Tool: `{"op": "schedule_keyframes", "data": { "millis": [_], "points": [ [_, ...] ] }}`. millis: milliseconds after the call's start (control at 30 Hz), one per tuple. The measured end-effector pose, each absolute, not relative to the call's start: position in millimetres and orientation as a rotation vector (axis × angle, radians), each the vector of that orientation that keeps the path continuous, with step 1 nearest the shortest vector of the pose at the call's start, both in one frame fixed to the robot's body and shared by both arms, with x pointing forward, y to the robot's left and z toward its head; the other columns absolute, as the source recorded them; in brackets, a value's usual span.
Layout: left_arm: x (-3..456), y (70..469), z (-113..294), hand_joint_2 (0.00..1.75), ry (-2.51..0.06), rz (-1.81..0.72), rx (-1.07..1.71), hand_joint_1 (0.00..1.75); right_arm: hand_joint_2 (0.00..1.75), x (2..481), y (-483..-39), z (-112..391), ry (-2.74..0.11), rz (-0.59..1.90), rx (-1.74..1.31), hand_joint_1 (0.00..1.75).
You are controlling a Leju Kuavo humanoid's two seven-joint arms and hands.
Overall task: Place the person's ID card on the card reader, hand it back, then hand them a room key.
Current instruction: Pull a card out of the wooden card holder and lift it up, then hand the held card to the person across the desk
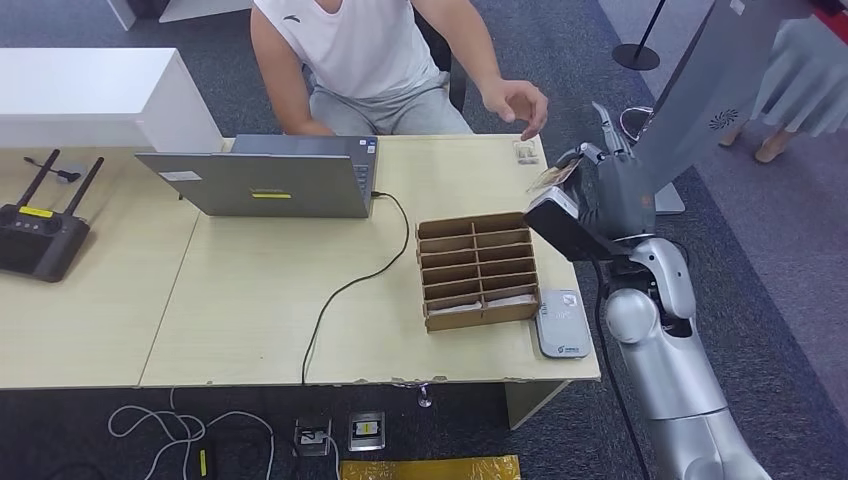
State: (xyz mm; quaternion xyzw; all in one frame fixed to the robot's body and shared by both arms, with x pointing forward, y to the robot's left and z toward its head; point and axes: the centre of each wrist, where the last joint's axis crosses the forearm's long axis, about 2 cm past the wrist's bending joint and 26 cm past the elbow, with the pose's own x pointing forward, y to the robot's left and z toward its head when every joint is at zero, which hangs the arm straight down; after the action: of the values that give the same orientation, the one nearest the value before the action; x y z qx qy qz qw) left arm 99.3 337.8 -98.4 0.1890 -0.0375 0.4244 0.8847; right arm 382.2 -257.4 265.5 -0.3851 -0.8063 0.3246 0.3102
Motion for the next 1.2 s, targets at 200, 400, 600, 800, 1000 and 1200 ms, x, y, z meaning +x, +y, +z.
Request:
{"op": "schedule_keyframes", "data": {
  "millis": [200,400,600,800,1000,1200],
  "points": [
    [100.1,339.8,-98.2,0.0,-0.09,0.867,0.392,0.0,1.75,397.7,-249.9,289.1,-2.218,0.879,-1.08,1.75],
    [104.9,341.0,-96.9,0.0,-0.105,0.844,0.394,0.0,1.75,435.9,-243.8,316.4,-2.259,0.904,-1.125,1.75],
    [114.8,341.6,-94.4,0.0,-0.111,0.826,0.394,0.0,1.75,469.1,-242.9,331.4,-2.179,0.949,-1.152,1.75],
    [123.4,342.2,-92.0,0.0,-0.11,0.819,0.391,0.0,1.75,482.8,-242.2,326.2,-2.077,1.024,-1.163,1.75],
    [125.5,343.3,-91.3,0.0,-0.111,0.821,0.388,0.0,1.75,487.9,-233.4,316.0,-2.003,1.087,-1.14,1.75],
    [125.5,345.4,-91.1,0.0,-0.111,0.826,0.387,0.0,1.75,489.3,-225.1,306.1,-1.956,1.12,-1.11,0.85]
  ]
}}
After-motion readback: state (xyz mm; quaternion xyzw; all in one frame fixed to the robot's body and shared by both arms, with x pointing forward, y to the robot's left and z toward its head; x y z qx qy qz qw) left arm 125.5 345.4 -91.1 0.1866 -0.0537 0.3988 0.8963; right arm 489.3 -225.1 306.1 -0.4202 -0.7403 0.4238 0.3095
